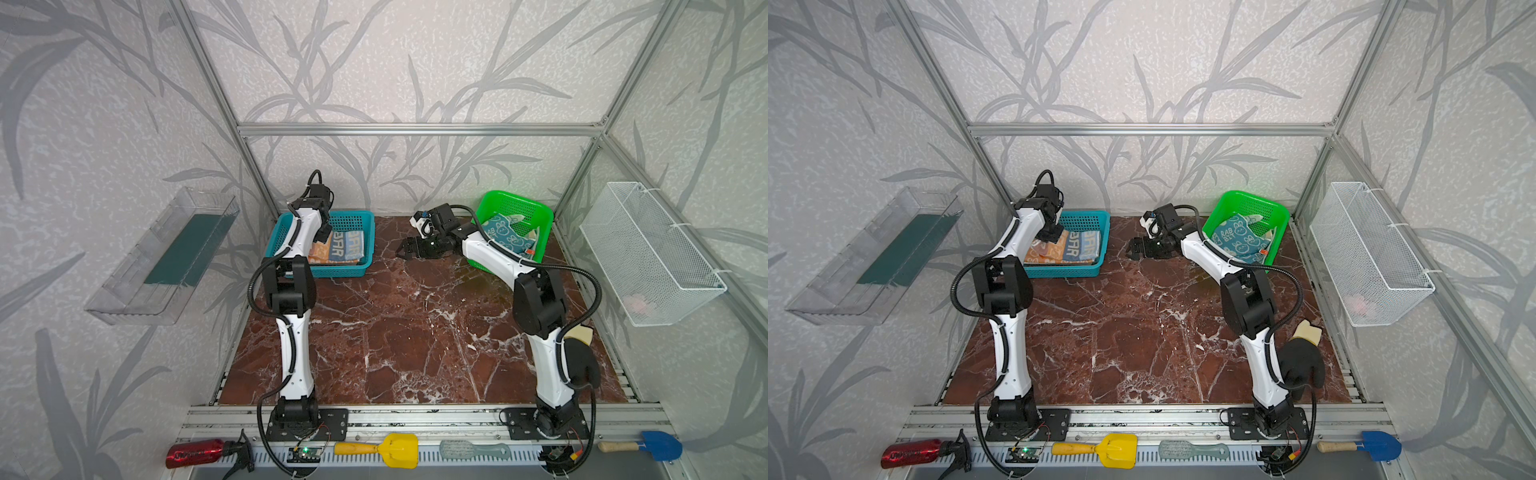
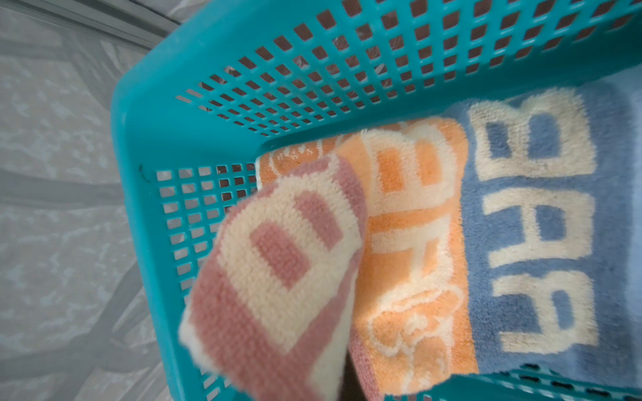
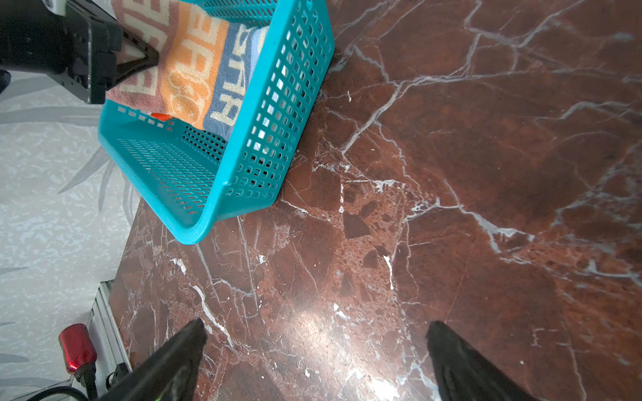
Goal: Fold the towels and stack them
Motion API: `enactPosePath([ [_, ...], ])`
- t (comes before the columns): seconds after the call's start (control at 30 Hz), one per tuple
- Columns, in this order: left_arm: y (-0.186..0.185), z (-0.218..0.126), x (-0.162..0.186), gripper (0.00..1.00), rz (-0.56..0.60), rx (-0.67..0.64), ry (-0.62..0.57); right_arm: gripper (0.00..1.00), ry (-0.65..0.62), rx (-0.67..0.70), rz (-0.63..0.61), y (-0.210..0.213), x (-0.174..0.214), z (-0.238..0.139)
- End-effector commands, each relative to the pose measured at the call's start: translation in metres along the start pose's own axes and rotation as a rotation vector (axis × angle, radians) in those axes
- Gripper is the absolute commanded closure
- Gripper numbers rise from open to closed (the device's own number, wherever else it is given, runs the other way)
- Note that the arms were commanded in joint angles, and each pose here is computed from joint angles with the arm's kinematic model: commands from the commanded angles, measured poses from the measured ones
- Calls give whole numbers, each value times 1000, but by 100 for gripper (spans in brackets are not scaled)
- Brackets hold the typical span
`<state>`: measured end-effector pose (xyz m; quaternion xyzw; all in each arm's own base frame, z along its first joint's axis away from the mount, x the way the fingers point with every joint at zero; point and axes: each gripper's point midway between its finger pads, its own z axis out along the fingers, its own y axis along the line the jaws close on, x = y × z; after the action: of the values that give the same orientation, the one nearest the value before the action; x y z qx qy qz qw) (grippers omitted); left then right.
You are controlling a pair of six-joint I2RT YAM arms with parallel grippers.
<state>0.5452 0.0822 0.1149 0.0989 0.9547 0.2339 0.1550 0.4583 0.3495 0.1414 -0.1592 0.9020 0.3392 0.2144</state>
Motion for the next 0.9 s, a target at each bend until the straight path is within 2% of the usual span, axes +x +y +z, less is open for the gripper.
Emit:
enactPosePath([
  [0.0, 2, 14, 7, 95, 14, -34, 45, 1, 13, -1, -7, 1, 1, 4],
  [0.13, 0, 16, 6, 83, 3, -34, 49, 1, 11, 3, -10, 1, 1, 2],
  [0.2, 6, 14, 5, 63, -16, -58, 46, 1, 9, 1, -11, 2, 1, 1],
  [0.3, 12, 5, -2, 46, -54, -64, 14, 1, 6, -4, -13, 4, 0, 0],
  [0.33, 15, 0, -5, 34, -72, -66, 0, 1, 4, -4, -15, 5, -1, -2],
  [0.37, 18, -7, -10, 26, -94, -64, -21, 1, 3, -5, -19, 6, -1, -3],
  [0.43, 23, -21, -19, 1, -128, -58, -65, 1, -3, -1, -24, 7, -2, -6],
  [0.6, 23, -67, -46, 1, -181, -39, -198, 1, -59, 15, -34, 9, -15, -36],
  [0.7, 16, -112, -64, 1, -225, -51, -312, 1, -124, 98, -22, -9, -29, -73],
  [0.8, -6, -174, -92, 1, -284, 2, -590, 1, -213, 282, 27, -56, -42, -115],
  [0.87, -25, -211, -102, 1, -377, 91, -818, 1, -269, 403, 73, -90, -48, -142],
])
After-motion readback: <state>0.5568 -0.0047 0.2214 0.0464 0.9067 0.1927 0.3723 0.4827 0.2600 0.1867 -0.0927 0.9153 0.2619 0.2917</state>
